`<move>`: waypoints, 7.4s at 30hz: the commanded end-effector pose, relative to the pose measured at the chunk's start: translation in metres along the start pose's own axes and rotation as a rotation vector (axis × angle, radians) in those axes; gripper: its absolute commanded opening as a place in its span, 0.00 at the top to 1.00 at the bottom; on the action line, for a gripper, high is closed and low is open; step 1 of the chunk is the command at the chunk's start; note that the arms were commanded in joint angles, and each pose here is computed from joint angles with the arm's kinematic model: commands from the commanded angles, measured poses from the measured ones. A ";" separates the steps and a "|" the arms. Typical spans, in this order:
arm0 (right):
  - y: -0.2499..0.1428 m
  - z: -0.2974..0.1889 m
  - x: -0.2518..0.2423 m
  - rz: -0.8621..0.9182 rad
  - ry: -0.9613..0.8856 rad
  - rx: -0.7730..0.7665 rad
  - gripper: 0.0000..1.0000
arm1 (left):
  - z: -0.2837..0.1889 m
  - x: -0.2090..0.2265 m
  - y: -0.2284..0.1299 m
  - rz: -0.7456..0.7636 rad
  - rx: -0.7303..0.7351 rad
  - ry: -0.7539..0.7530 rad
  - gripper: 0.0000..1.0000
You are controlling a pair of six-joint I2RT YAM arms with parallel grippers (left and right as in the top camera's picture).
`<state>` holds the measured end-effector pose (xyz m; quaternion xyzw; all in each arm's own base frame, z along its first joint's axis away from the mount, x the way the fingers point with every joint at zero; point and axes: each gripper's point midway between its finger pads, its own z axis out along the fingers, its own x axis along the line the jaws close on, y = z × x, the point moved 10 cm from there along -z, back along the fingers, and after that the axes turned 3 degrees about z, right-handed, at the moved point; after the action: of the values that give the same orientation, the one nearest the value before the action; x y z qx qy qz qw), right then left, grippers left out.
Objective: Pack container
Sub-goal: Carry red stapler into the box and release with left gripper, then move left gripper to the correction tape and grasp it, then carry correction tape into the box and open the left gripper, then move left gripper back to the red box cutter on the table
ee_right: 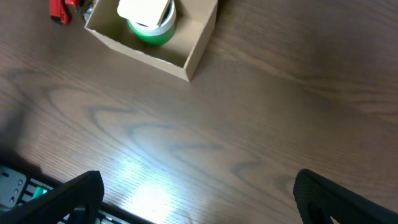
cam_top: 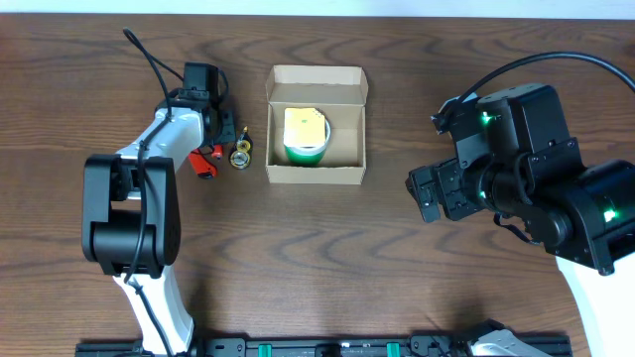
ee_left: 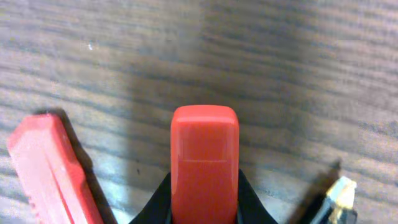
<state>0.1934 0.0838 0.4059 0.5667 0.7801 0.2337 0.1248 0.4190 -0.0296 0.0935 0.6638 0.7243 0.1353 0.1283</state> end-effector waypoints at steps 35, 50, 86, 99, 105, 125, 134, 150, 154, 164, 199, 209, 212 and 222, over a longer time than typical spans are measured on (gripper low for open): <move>-0.002 -0.003 -0.002 -0.007 -0.006 -0.009 0.01 | -0.175 -0.231 -0.050 0.152 -0.202 -0.310 0.94; -0.002 -0.003 -0.002 -0.007 -0.006 -0.009 0.01 | -0.146 -0.242 -0.040 0.120 -0.274 -0.254 0.94; -0.002 -0.003 -0.002 -0.007 -0.006 -0.009 0.01 | -0.241 -0.071 -0.018 -0.281 -0.362 0.179 0.21; -0.002 -0.003 -0.002 -0.007 -0.006 -0.009 0.01 | -0.125 -0.023 -0.028 -0.109 -0.198 0.023 0.19; -0.002 -0.003 -0.002 -0.007 -0.006 -0.009 0.01 | -0.091 -0.033 -0.033 0.089 -0.126 -0.069 0.22; -0.002 -0.003 -0.002 -0.007 -0.006 -0.009 0.01 | -0.019 -0.040 -0.044 0.266 -0.006 -0.127 0.23; -0.002 -0.003 -0.002 -0.007 -0.006 -0.009 0.01 | -0.004 -0.039 -0.050 0.267 0.031 -0.110 0.37; -0.002 -0.003 -0.002 -0.007 -0.006 -0.009 0.01 | -0.022 -0.037 -0.034 0.197 -0.011 -0.077 0.75; -0.002 -0.003 -0.002 -0.007 -0.006 -0.009 0.01 | -0.050 -0.033 -0.019 0.178 -0.060 -0.055 0.76; -0.002 -0.003 -0.002 -0.007 -0.006 -0.009 0.01 | -0.167 -0.053 0.003 -0.011 -0.322 -0.206 0.81; -0.002 -0.003 -0.002 -0.007 -0.006 -0.009 0.01 | -0.178 -0.205 -0.032 0.133 -0.417 -0.442 0.18; -0.002 -0.003 -0.002 -0.007 -0.006 -0.009 0.01 | -0.265 -0.063 -0.045 -0.299 -0.502 0.111 0.17; -0.002 -0.003 -0.002 -0.007 -0.006 -0.009 0.01 | -0.259 -0.024 -0.051 -0.398 -0.419 0.226 0.16; -0.002 -0.003 -0.002 -0.007 -0.006 -0.009 0.01 | -0.167 0.022 -0.046 -0.490 -0.229 0.188 0.17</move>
<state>0.1929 0.0836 0.4059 0.5666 0.7802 0.2338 0.1250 0.3060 -0.0174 0.2605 0.4064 0.8506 0.2825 0.1778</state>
